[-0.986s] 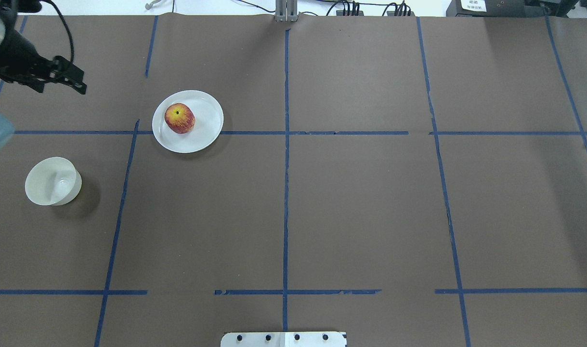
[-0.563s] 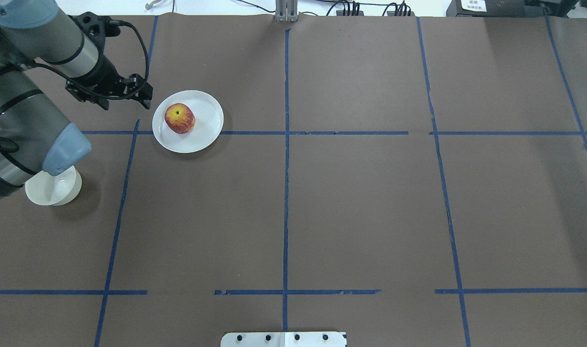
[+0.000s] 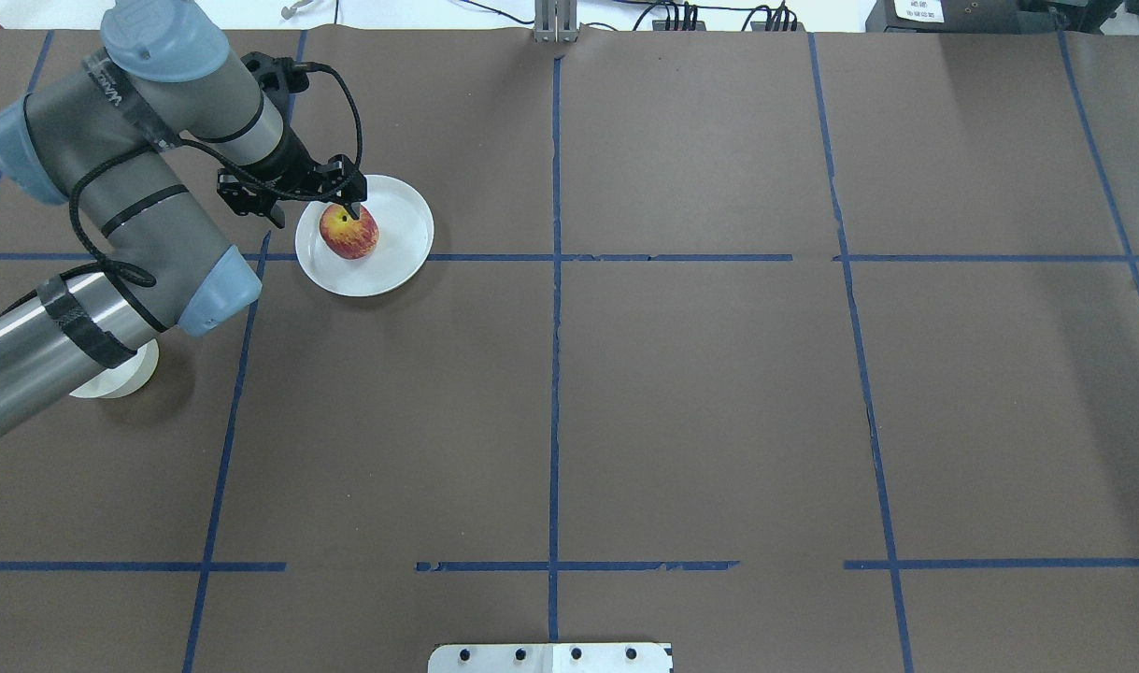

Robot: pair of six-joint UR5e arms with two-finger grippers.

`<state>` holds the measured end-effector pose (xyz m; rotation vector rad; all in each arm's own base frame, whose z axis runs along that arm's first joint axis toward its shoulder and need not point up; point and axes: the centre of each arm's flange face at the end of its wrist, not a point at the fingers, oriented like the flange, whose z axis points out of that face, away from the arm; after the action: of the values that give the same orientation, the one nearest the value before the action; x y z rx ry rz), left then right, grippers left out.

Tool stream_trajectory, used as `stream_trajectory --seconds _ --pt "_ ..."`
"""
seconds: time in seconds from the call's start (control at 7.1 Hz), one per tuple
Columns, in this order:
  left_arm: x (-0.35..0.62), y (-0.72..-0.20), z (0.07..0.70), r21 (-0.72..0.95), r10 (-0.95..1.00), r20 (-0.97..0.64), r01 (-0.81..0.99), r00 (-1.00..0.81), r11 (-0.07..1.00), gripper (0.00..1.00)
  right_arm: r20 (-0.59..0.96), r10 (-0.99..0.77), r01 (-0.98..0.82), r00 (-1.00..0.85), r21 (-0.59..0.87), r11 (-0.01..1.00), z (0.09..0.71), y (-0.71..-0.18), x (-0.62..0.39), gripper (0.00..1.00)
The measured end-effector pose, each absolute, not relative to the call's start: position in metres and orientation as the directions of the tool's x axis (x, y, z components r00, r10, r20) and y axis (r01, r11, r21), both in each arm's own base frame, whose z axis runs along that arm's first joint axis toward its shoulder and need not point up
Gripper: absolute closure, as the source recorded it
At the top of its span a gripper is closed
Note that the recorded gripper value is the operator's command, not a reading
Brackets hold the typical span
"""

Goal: Move apple from plate to bowl
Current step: 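Lower the left gripper and close it on the red-yellow apple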

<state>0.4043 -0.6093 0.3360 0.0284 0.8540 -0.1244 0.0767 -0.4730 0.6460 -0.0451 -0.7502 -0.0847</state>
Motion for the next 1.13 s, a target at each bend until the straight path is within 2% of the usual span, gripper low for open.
stream_trajectory --seconds 0.99,1.13 --pt "0.45 -0.623 0.364 -0.007 -0.104 -0.745 0.148 0.659 0.989 0.0 0.683 -0.061 0.093 0.728 -0.011 0.996 0.646 -0.473 0.077 0.0" --pt "0.454 -0.622 0.368 -0.007 -0.102 -0.743 0.144 0.661 0.99 0.07 0.682 -0.061 0.093 0.728 -0.011 0.996 0.646 -0.473 0.077 0.0"
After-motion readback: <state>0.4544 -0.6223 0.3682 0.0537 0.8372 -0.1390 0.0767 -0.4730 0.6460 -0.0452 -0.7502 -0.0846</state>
